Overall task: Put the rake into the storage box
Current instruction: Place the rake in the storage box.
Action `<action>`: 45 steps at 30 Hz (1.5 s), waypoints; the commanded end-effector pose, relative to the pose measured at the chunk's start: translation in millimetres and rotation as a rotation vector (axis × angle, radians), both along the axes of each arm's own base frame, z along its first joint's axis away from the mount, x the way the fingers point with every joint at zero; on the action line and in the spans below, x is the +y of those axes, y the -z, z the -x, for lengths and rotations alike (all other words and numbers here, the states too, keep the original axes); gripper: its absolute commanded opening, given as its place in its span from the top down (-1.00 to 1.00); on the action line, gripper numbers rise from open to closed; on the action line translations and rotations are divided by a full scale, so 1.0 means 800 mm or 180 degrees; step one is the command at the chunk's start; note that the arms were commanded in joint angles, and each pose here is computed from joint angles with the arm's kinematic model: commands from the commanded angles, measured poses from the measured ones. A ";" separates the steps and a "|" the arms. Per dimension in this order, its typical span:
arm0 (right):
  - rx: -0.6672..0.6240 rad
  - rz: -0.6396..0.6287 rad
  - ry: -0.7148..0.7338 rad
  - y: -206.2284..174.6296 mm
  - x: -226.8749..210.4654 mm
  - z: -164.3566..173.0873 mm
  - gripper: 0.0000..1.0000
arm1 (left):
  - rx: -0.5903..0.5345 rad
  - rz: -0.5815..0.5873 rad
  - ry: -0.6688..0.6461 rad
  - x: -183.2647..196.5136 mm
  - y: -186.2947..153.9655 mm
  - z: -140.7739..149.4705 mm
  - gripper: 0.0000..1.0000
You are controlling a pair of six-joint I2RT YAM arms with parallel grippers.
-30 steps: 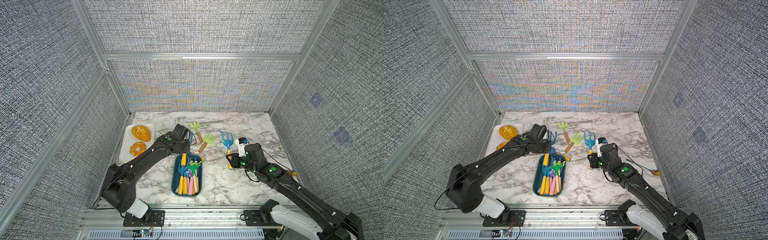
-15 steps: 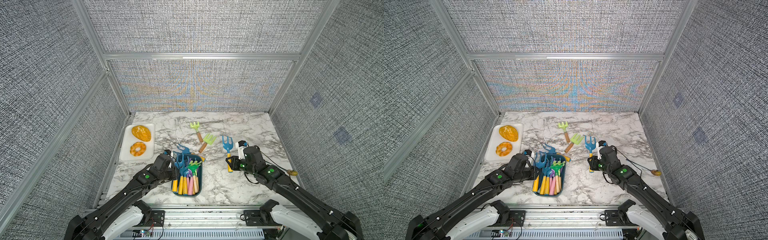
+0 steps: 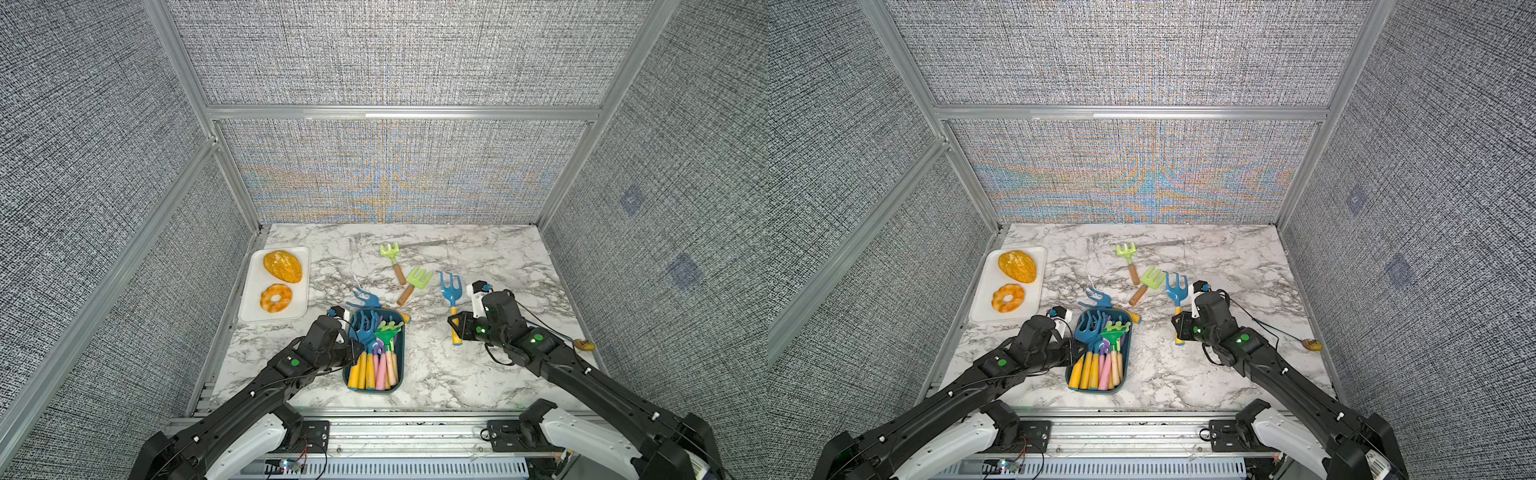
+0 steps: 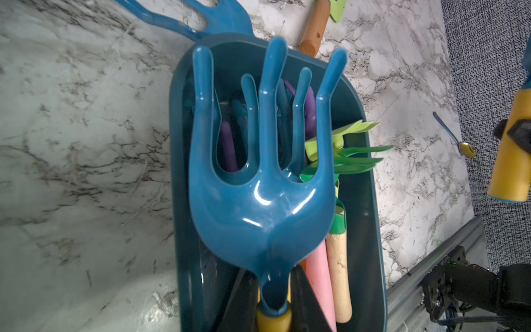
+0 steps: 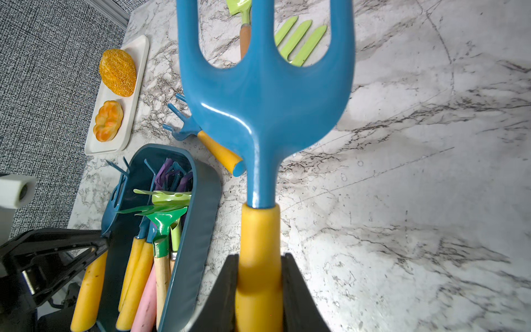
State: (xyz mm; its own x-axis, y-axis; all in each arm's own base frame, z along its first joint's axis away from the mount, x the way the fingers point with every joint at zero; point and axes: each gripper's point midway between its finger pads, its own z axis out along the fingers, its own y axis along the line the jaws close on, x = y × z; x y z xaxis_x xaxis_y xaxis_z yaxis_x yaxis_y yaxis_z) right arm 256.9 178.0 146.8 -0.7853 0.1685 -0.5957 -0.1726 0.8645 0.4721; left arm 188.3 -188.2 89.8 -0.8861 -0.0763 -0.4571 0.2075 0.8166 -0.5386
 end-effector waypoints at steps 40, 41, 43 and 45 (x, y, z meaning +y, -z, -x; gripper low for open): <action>0.0036 -0.0428 -0.0558 -0.036 0.135 0.093 1.00 | -0.0307 -0.0551 -0.0835 0.064 -0.028 -0.030 -0.59; 0.0054 -0.0424 -0.0584 -0.035 0.145 0.099 1.00 | -0.0366 -0.0584 -0.0938 0.072 -0.032 -0.032 -0.66; 0.0088 -0.0399 -0.0610 -0.032 0.163 0.110 1.00 | -0.0459 -0.0661 -0.1117 0.088 -0.039 -0.034 -0.78; 0.0108 -0.0357 -0.0618 -0.029 0.182 0.120 1.00 | -0.0528 -0.0707 -0.1231 0.099 -0.046 -0.036 -0.86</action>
